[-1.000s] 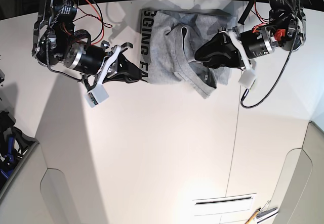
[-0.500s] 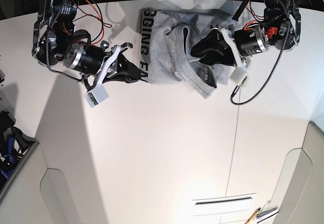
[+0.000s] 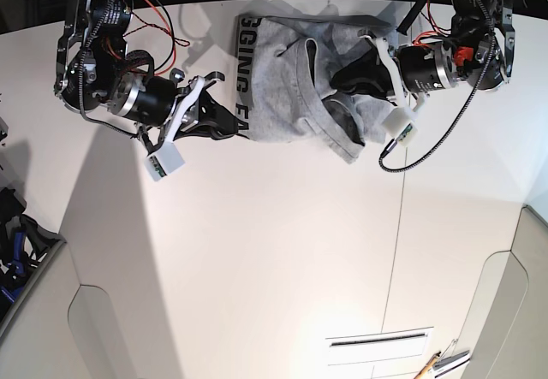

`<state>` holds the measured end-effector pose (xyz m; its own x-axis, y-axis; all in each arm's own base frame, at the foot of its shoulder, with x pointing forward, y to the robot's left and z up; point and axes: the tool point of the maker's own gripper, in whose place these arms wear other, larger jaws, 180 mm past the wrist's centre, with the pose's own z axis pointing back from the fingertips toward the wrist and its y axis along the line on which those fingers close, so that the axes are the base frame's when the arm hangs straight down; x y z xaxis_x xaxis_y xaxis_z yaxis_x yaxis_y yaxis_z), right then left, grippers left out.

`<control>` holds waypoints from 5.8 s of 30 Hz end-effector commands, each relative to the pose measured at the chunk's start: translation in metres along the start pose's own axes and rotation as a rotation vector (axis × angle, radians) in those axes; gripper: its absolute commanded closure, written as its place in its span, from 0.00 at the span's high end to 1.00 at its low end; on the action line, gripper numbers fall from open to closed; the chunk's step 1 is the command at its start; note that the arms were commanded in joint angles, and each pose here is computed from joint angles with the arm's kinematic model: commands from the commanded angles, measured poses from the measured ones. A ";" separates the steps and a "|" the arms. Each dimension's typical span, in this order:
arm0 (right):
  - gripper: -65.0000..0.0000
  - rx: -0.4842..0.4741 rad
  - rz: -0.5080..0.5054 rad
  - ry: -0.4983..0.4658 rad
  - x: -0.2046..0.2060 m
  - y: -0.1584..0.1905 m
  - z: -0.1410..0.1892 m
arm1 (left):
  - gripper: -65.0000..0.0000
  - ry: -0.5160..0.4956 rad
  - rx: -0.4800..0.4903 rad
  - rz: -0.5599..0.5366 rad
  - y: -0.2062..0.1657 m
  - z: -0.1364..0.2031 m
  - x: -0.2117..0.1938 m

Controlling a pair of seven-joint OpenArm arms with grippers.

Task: Fold the T-shirt properly
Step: 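Smooth the folded stack with the left gripper, then withdraw it, then grasp the folded grey shirt stack with the right gripper, then lift and carry the folded shirt toward the table corner with the right gripper, then lower the shirt at the table corner and open the right gripper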

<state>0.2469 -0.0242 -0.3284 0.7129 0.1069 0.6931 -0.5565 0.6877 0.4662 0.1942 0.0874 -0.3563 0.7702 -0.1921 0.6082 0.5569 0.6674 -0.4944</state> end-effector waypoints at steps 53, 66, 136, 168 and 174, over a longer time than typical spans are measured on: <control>0.00 0.029 0.019 -0.060 0.016 0.007 0.003 | 0.30 -0.286 0.124 0.126 0.007 0.125 0.014; 0.00 0.382 0.099 -0.011 0.008 0.096 -0.015 | 0.00 -0.324 0.240 0.096 0.028 0.114 0.025; 0.00 -0.800 -0.670 0.111 -0.108 -0.229 0.097 | 0.00 -0.168 0.911 0.078 0.128 0.171 -0.011; 0.00 -0.817 -0.056 -0.432 0.094 -0.134 0.188 | 0.00 -0.284 0.797 0.097 0.114 0.163 0.005; 0.00 -0.807 0.026 -0.154 0.016 -0.098 0.193 | 0.00 -0.253 0.778 0.164 0.106 0.195 -0.021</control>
<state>0.2263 -0.2285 -0.2680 0.6369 0.0493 0.7694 -0.0389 0.9987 -0.0317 0.1736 0.3016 -0.3074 0.6905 0.0785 0.7190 -0.0166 0.9956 -0.0927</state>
